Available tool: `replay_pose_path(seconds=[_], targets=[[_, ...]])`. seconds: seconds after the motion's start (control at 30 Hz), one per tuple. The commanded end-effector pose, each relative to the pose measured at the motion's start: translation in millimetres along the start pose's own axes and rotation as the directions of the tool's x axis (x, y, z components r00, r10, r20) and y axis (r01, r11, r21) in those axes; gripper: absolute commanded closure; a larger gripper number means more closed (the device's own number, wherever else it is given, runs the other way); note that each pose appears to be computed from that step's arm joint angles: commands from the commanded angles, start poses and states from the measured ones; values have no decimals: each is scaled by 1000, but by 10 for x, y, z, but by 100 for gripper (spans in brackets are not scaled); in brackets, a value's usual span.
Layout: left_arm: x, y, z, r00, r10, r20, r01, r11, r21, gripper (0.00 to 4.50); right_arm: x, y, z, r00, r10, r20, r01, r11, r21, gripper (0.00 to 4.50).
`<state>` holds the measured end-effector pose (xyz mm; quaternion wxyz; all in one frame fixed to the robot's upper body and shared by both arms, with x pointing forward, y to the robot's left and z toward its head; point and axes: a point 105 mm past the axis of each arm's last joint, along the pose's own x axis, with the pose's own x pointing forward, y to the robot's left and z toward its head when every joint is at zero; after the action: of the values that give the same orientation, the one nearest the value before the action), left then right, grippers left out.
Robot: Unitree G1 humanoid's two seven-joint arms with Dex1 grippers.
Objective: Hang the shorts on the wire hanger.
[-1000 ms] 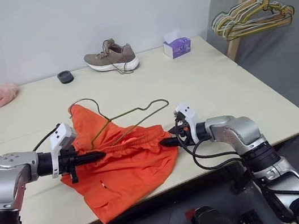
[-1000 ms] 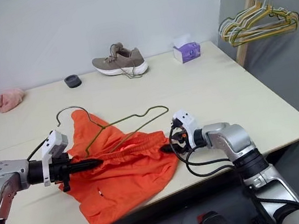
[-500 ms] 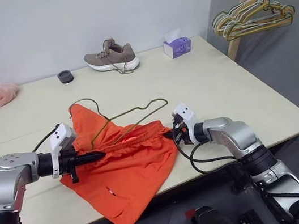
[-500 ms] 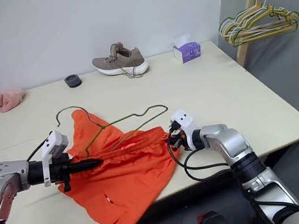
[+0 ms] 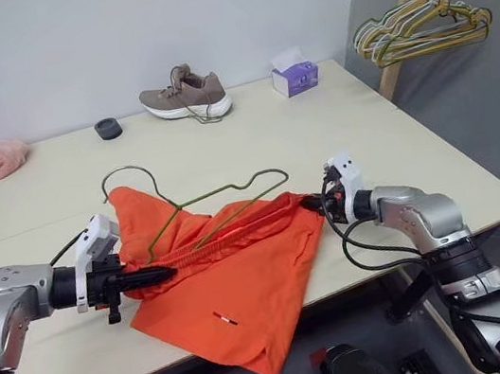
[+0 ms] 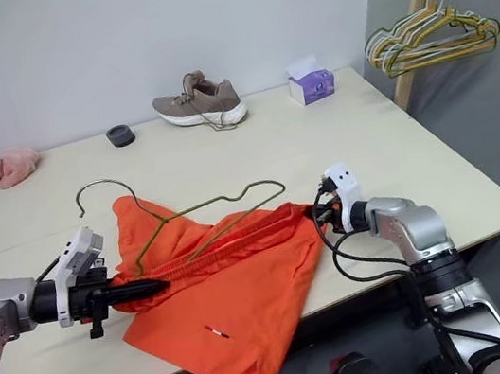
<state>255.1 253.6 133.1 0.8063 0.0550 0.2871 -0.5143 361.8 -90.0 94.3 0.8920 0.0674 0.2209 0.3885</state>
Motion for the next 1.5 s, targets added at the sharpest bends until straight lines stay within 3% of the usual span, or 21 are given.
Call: replay_pose_path(seconds=[0.03,0.43,1.07,1.23,1.33,1.5], targets=[[-266,92,12,995,83,-56,-81,996,28,450,-359,-460,215,972,-223,76,220,974,44,447],[-427,269,-267,972,165,-168,-168,986,-1,450,-578,-514,536,946,-263,190,260,965,37,447],[-480,504,-391,927,286,-244,-280,958,61,450,-615,-307,631,961,-185,207,194,981,-21,447],[-484,579,-486,895,325,-304,-306,946,109,450,-592,-94,638,974,-146,174,186,953,-238,447],[-441,650,-471,885,354,-304,-326,935,139,450,-531,110,683,981,-111,161,170,889,-425,447],[-253,737,-361,886,372,-278,-324,924,206,450,-406,484,769,988,-13,156,105,795,-597,447]])
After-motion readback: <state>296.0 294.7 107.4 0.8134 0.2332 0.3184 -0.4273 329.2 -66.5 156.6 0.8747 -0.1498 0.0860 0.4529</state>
